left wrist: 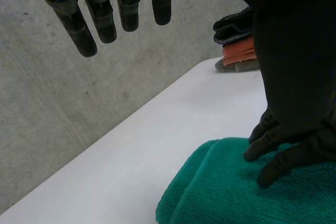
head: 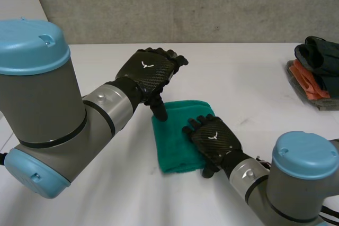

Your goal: Fold the laundry.

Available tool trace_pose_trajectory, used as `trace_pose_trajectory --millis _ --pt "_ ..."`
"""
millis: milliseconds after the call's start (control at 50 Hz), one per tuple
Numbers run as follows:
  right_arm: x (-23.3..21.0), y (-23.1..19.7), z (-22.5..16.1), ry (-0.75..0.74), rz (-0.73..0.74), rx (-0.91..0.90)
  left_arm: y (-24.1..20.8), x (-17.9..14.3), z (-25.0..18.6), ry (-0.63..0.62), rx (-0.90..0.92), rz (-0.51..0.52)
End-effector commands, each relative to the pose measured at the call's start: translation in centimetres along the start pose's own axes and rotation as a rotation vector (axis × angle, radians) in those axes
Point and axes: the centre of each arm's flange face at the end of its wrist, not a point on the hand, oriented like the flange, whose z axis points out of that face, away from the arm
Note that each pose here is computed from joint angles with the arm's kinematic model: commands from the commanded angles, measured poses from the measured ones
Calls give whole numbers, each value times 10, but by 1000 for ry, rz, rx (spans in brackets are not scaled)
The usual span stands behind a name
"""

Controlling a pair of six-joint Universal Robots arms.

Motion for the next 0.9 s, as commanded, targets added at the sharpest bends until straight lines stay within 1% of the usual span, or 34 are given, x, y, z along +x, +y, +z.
trace_pose_trajectory --millis 20,140,220,480,620,720,820,900 --pt "-1 7 18 -6 -6 0 4 1 1 -3 -14 -4" --pt "-1 12 27 -4 -65 -4 4 1 1 0 -12 -4" --pt "3 8 36 21 -108 39 4 1 1 -2 -12 -5" --pt "12 3 64 42 -122 91 4 5 -1 11 -14 -7" --pt "15 3 78 47 -117 105 2 9 -3 45 -7 -7" --pt "21 0 78 61 -114 110 0 10 -4 55 0 -8" --pt "23 -7 67 35 -110 117 -6 9 -7 54 19 -29" --pt "55 -1 57 67 -99 85 -9 12 -10 87 29 -49"
